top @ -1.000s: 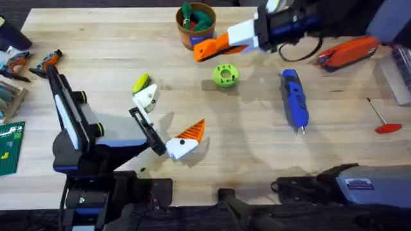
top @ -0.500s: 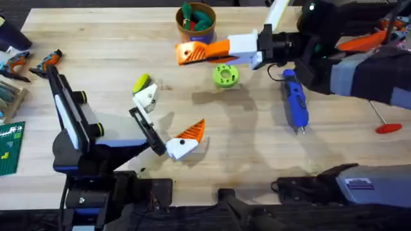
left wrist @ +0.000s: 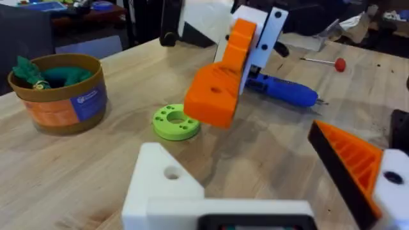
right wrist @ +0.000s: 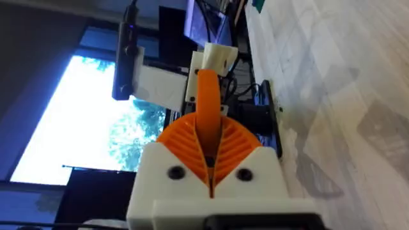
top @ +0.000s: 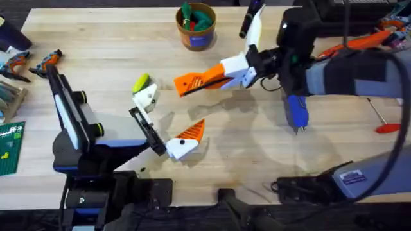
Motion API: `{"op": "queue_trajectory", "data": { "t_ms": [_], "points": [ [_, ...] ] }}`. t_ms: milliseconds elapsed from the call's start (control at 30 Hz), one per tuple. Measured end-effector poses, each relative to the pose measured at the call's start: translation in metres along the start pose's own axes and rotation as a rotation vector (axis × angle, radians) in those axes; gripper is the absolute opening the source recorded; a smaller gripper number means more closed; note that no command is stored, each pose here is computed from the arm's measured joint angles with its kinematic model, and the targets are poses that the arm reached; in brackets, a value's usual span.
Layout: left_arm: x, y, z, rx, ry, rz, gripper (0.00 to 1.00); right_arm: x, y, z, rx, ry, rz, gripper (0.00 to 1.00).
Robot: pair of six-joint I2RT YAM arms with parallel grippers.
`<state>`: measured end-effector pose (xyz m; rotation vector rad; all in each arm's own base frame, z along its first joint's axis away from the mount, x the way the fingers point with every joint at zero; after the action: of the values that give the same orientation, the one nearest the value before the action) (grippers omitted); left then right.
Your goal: Pick up the gripper from the table and insert it into the empty holder that is missing its gripper. Then pick up a screw, insert it into the mounting hole, and use the screwdriver to tighten it. Finally, clean up the table by picking up the vegetable and placing it into the bucket.
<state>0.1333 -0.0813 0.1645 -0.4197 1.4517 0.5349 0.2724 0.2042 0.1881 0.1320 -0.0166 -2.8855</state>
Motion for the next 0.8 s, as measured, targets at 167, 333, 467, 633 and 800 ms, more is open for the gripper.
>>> {"op": "queue_trajectory", "data": {
  "t_ms": [167, 333, 467, 633, 800],
  "points": [
    [0.000, 0.000, 0.000, 0.000, 0.000, 0.000, 0.985, 0.002, -0.014, -0.010, -0.012, -0.012, 0.057, 0.014],
    [0.000, 0.000, 0.000, 0.000, 0.000, 0.000, 0.986, 0.006, -0.025, -0.017, -0.013, -0.058, 0.095, 0.014],
    [0.000, 0.000, 0.000, 0.000, 0.000, 0.000, 0.986, 0.010, -0.033, -0.018, -0.014, -0.066, 0.123, 0.014],
    [0.000, 0.000, 0.000, 0.000, 0.000, 0.000, 0.985, 0.010, -0.045, -0.021, -0.018, -0.076, 0.167, 0.014],
    [0.000, 0.000, 0.000, 0.000, 0.000, 0.000, 0.986, 0.005, -0.051, -0.023, -0.022, -0.089, 0.200, 0.014]
  ]
}}
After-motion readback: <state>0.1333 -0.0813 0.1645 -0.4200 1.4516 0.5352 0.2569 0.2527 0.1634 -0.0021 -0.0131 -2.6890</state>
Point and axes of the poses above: each hand's point on the last joint's axis, 136 mm out from that joint toward the fingers, its own y axis back along the fingers, its own z axis along the line the jaws close on, x = y × z, the point moved 7 cm from there along y, back along the fingers, and after that the axes turned 8 degrees about -y, right-handed, at the moved point
